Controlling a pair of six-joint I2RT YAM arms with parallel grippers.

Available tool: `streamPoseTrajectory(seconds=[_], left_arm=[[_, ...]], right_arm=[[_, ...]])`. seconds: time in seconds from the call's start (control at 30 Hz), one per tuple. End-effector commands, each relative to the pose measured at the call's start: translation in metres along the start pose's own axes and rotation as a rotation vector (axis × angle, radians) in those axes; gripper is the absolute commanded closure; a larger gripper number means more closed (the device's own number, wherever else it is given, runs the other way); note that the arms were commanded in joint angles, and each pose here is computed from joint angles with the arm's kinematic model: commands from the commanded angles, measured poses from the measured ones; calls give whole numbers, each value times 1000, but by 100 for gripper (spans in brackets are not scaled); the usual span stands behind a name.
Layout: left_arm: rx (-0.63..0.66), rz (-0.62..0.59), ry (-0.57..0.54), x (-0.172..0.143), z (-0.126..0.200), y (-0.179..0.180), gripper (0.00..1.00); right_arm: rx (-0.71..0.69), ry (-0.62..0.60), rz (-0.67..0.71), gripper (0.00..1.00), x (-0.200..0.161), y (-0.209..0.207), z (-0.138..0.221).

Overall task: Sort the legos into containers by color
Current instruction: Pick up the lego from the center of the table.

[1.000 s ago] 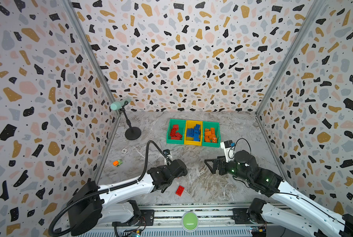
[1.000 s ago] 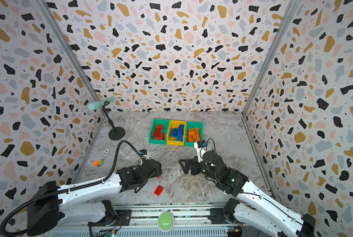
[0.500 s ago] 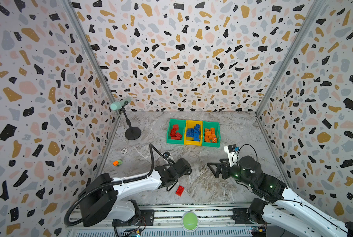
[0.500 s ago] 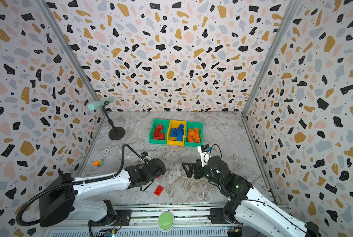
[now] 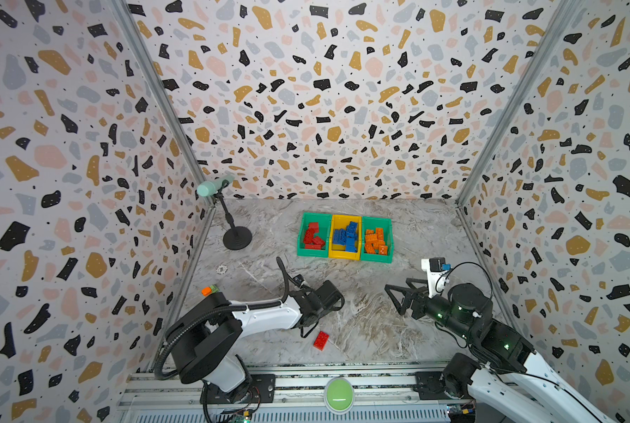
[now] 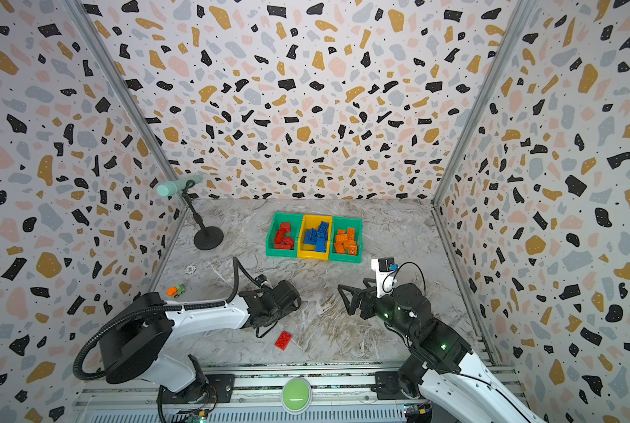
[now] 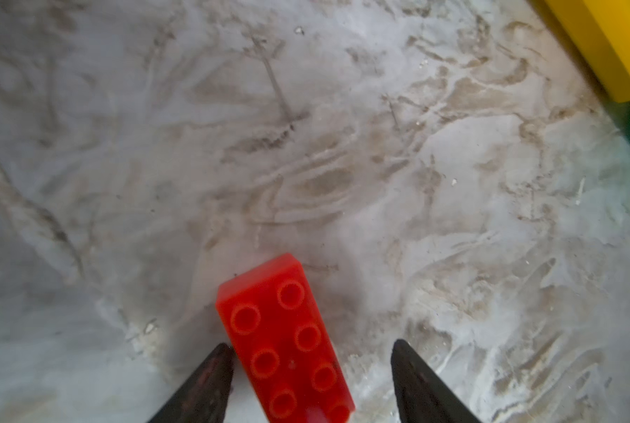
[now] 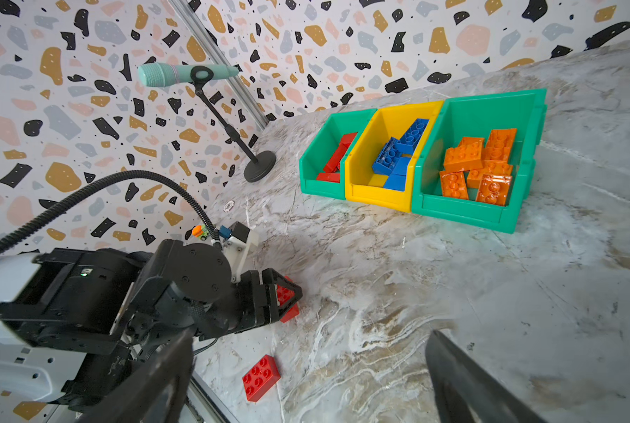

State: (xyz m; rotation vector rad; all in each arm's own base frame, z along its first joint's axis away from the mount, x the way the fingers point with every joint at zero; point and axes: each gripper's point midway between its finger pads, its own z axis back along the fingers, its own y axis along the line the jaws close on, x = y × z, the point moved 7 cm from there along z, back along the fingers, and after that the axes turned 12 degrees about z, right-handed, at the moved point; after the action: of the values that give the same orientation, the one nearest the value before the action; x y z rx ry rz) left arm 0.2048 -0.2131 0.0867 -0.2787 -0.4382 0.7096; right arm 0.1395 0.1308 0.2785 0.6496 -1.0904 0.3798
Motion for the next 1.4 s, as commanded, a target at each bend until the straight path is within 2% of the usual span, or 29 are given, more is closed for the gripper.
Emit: streamPoseTrajectory(seconds=[0.0,0.13,0.27,0.53,0.6,0.67,0.77,0.9,1.03,1.17,1.37], left_arm=[[67,-30,13,3,-12,8,35],[176,-109,31,4,-19,24,49],[231,-164,25,9,-17,34,49],[357,-365,22,12,-23,36,50],[382,-398,26,11,-26,38,53],[385,-412,40,10,-27,38,56],[385,-434,45,11,-25,38,64],[377,-468,6,18,-18,27,71],[348,-472,-30,31,-16,11,73],[314,-446,-75,56,-16,-11,73],[202,-361,-166,114,-15,-62,73]], right_arm=[[-1,8,18,1,-1,-2,2],[-11,-18,21,1,3,-3,7],[-13,-34,22,1,6,-3,8],[-21,-20,34,1,5,-5,4],[-24,-20,33,1,5,-6,4],[-29,-20,33,1,5,-7,5],[-32,-24,31,1,6,-7,5],[-34,-16,28,1,6,-7,2],[-31,2,27,1,7,-7,-2],[-33,6,24,1,10,-6,-3],[-61,20,32,1,15,-7,-4]])
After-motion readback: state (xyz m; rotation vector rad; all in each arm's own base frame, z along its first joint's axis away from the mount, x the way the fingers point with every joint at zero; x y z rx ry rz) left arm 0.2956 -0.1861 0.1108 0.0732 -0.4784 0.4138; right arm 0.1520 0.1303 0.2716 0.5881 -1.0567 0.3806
